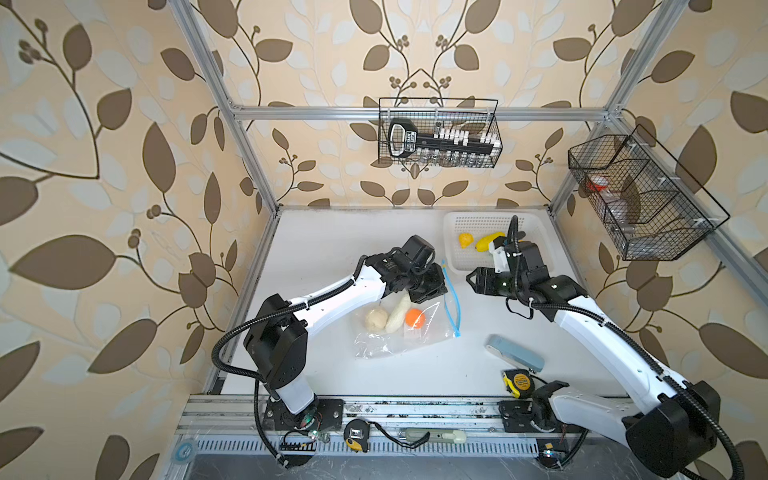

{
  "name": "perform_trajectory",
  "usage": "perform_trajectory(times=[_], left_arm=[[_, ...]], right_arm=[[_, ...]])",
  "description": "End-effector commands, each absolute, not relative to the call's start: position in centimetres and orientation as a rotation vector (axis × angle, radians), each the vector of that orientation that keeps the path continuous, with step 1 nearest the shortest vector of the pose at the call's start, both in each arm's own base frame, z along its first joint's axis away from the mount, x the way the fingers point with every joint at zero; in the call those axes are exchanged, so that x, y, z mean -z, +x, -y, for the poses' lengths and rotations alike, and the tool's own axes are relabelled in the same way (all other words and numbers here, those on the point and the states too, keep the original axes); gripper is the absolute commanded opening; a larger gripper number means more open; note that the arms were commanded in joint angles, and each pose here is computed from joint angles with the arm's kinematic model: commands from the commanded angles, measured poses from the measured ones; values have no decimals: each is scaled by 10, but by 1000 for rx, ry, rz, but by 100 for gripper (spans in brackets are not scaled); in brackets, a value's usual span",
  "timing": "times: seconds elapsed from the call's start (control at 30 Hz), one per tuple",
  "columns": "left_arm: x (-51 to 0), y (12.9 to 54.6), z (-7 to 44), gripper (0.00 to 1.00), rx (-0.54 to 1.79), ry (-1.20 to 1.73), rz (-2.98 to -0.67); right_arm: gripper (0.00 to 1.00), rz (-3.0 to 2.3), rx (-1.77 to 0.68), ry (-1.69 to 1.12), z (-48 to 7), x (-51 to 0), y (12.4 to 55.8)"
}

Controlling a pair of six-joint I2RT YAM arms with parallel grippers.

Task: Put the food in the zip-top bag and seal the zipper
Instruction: 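Withdraw the right gripper back over the basket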

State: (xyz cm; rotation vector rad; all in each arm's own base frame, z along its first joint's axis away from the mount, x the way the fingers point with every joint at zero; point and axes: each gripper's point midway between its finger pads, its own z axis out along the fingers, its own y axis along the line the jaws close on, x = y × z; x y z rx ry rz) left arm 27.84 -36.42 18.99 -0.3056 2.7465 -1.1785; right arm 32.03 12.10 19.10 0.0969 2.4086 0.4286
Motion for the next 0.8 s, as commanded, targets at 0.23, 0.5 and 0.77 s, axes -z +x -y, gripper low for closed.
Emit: perform_trajectory(times=[0.23,0.5,0.77], left_arm=[[-210,274,367,0,1246,-255,-2685],[-213,272,366,0,1244,-240,-2681],[-213,272,364,0,1236,-246,-2682]], right_arm=[[63,-2261,-174,538,-59,-183,421],[59,-2316,-159,631,-35,-144,478],[58,-2367,-77,670,-27,-107,513]])
